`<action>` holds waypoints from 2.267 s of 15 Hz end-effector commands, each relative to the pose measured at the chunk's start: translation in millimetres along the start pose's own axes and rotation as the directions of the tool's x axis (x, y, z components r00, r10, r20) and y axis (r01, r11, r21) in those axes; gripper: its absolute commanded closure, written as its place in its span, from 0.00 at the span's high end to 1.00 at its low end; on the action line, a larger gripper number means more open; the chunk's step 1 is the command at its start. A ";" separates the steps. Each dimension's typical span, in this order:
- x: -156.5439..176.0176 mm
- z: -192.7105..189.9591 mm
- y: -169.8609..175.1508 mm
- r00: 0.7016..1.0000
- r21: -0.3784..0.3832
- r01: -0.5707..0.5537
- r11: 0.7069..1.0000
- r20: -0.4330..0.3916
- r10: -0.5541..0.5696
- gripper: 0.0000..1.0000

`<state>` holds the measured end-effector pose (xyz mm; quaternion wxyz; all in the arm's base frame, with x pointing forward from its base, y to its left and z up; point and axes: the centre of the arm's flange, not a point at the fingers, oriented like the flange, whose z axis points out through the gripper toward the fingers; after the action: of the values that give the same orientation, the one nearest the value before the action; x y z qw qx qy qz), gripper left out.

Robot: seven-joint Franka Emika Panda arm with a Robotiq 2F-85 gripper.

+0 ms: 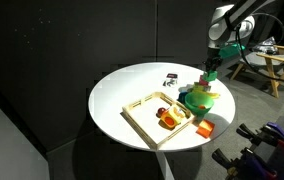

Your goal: Put the dark green block on the table

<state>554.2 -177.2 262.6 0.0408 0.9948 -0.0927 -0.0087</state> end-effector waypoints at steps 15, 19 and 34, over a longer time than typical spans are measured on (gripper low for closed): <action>-89.4 37.3 -10.5 0.979 -0.032 0.200 0.979 0.056 -0.198 0.25; -97.8 46.7 -15.4 0.979 -0.028 0.204 0.978 0.014 -0.204 0.25; -104.8 74.2 -22.0 0.980 -0.029 0.197 0.980 -0.008 -0.197 0.25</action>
<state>451.5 -140.0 189.5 0.0497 0.9987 0.0056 -0.0131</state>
